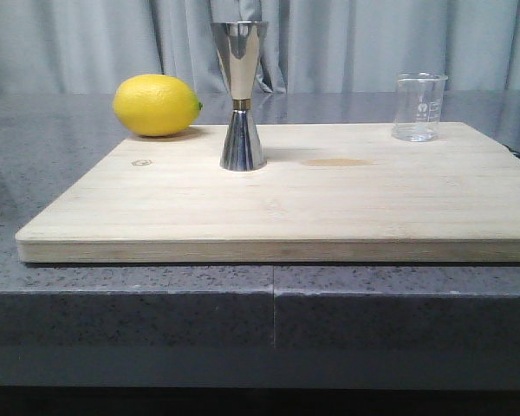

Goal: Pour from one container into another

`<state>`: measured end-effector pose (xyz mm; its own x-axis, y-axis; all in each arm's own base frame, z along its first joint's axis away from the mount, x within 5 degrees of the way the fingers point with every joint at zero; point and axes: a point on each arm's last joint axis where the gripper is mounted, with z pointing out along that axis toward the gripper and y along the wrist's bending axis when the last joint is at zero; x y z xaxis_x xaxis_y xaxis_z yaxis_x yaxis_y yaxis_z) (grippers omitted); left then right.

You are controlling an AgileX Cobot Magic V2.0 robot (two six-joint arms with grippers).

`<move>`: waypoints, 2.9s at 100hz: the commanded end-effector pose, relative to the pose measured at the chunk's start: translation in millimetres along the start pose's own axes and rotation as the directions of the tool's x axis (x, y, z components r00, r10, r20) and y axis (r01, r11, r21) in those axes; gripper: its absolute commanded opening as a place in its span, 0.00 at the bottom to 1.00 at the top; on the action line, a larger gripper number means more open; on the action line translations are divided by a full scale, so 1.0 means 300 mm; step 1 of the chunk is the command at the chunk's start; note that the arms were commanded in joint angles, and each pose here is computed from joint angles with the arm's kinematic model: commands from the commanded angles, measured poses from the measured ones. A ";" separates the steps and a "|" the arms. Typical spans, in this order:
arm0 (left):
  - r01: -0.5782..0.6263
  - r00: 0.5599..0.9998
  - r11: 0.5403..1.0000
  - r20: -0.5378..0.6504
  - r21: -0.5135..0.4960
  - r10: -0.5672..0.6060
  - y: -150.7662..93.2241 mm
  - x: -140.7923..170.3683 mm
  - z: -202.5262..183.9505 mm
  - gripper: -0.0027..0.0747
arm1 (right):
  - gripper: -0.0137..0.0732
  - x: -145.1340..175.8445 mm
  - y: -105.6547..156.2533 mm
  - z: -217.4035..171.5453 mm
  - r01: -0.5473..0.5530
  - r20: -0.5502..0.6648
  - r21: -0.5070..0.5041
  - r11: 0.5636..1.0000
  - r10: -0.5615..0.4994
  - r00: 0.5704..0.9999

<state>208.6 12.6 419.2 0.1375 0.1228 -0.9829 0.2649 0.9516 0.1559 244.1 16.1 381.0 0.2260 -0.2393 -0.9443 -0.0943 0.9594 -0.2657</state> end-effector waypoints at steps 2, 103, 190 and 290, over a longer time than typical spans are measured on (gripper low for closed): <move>0.040 0.995 0.998 0.097 -0.049 -0.035 -0.009 -0.076 -0.046 0.55 | 0.77 -0.110 -0.029 -0.051 0.020 0.141 0.055 0.998 -0.027 0.990; 0.080 0.992 0.996 0.096 0.030 -0.083 -0.297 0.235 -0.404 0.54 | 0.77 -0.136 -0.022 -0.639 0.048 -0.207 0.192 0.980 -0.007 0.978; 0.183 0.983 0.982 -0.003 0.045 -0.183 -0.335 0.410 -0.435 0.39 | 0.62 0.184 0.098 -0.754 -0.099 -0.153 0.151 0.984 0.122 0.981; 0.183 0.983 0.982 -0.001 0.056 -0.183 -0.338 0.409 -0.435 0.01 | 0.08 0.185 0.101 -0.754 -0.125 -0.155 0.148 0.981 0.148 0.977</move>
<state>74.4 -30.2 259.3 0.0629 0.0064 -0.9980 0.3129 0.9494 0.0258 35.8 -2.2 262.9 -0.0337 -0.1129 -0.9930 0.0108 0.9935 -0.1133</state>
